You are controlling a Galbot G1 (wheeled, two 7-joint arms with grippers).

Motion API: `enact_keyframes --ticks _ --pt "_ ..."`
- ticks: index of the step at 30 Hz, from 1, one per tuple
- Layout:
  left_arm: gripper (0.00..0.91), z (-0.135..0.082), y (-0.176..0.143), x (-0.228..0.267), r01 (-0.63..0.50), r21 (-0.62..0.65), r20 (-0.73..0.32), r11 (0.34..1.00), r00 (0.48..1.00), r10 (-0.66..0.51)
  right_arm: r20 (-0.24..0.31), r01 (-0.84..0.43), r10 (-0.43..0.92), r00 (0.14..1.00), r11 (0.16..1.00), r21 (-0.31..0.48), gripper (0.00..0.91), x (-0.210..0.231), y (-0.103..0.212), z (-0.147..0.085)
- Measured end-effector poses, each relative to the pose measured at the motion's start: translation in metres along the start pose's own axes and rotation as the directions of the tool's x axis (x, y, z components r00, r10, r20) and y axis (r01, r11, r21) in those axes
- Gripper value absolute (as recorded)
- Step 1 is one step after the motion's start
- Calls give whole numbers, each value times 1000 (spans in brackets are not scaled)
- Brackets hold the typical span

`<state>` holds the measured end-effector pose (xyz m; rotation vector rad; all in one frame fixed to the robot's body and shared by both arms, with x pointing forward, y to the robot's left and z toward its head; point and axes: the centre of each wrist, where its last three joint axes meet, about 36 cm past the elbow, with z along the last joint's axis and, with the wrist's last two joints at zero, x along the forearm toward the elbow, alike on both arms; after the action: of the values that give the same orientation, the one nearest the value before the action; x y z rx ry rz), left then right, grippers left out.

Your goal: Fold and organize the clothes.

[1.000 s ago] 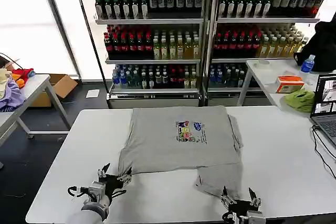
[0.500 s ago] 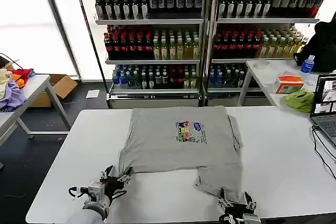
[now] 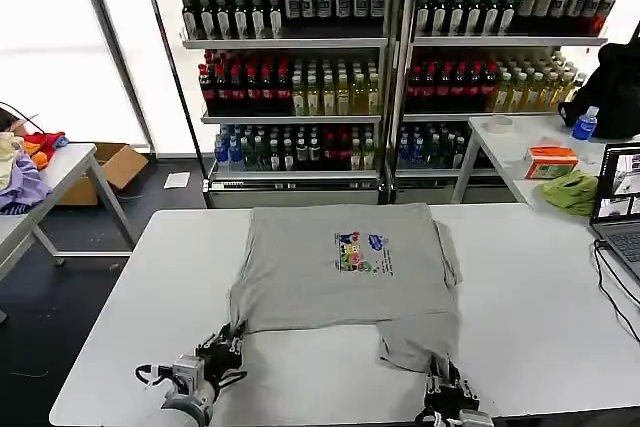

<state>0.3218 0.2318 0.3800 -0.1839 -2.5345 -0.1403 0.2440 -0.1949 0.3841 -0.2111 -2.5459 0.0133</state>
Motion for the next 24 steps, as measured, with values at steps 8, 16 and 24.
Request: enact_keyframes --ticks 8,16,24 --pt "0 -4 -2 6 -1 14 20 1000 1000 1 93 24 -22 995 999 -23 0 2 -2 -13" --pt "10 -24 0 11 0 43 110 999 994 -5 244 41 -28 969 998 -48 0 -3 -7 -43" --pt "10 -42 5 1 11 81 207 997 978 -28 355 40 -22 935 998 -42 0 -27 -6 -73"
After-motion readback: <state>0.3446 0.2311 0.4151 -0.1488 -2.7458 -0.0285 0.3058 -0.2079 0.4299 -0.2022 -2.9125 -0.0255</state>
